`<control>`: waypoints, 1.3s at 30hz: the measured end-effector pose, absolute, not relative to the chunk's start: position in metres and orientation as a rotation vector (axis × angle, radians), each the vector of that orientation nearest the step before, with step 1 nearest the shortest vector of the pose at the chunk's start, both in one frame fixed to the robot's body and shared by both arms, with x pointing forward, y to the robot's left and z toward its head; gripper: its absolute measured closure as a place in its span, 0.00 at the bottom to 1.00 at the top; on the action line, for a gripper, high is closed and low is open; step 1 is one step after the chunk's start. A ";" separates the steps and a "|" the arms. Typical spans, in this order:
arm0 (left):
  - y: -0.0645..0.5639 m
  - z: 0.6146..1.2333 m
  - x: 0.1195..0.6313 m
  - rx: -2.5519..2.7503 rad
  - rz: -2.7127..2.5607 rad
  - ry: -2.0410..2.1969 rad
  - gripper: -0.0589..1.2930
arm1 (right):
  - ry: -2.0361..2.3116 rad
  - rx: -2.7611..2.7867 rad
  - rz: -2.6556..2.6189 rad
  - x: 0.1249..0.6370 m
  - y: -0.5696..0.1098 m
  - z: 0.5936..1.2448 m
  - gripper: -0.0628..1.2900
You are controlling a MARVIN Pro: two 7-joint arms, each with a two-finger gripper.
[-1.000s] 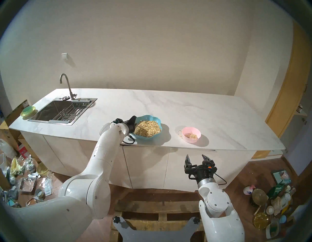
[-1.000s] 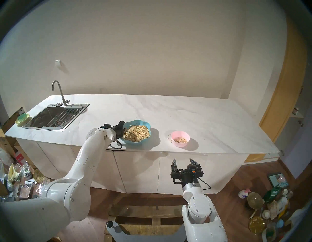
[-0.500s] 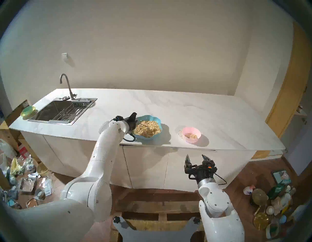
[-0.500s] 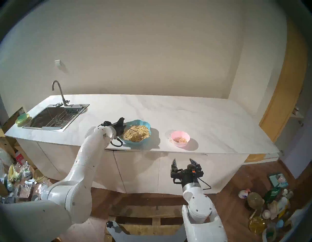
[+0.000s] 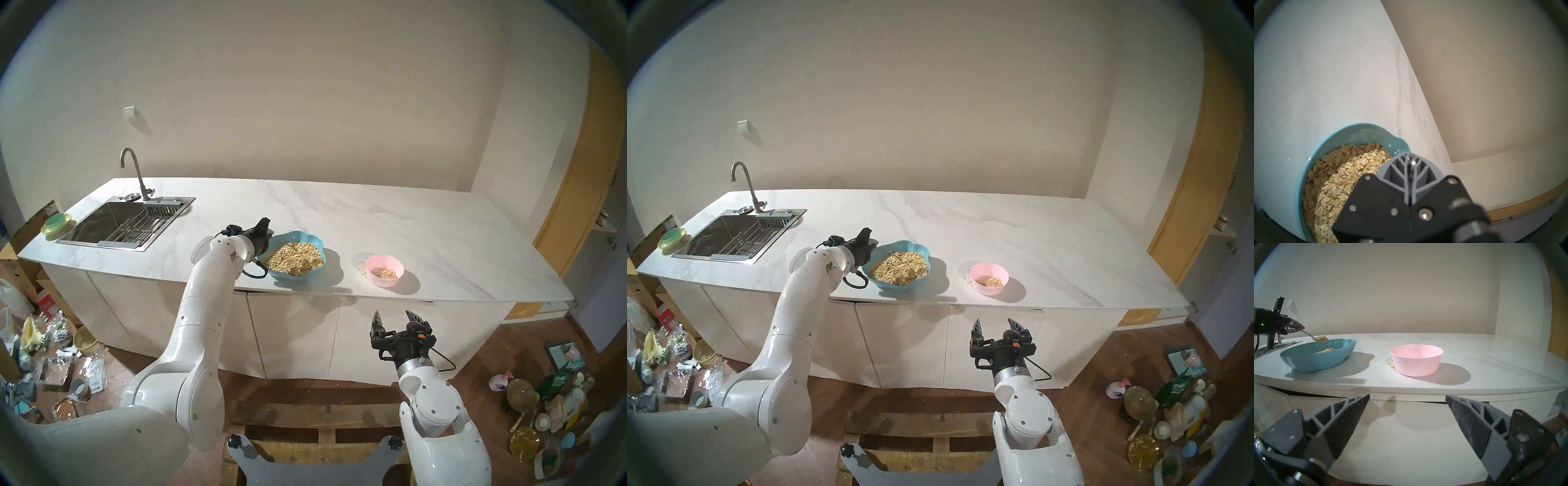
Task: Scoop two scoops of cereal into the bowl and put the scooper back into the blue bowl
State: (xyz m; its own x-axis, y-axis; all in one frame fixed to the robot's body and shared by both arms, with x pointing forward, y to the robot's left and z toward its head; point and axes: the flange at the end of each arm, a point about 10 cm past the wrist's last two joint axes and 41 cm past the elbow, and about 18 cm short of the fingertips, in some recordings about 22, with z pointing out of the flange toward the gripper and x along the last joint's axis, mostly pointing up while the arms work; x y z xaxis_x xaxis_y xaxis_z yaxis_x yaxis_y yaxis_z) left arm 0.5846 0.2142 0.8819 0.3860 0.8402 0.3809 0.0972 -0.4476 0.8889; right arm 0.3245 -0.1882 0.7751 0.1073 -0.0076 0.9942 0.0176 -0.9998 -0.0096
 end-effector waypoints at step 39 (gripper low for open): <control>0.155 0.900 0.591 1.852 1.102 0.692 0.97 | -0.010 -2.324 -2.086 0.324 -0.188 0.775 0.06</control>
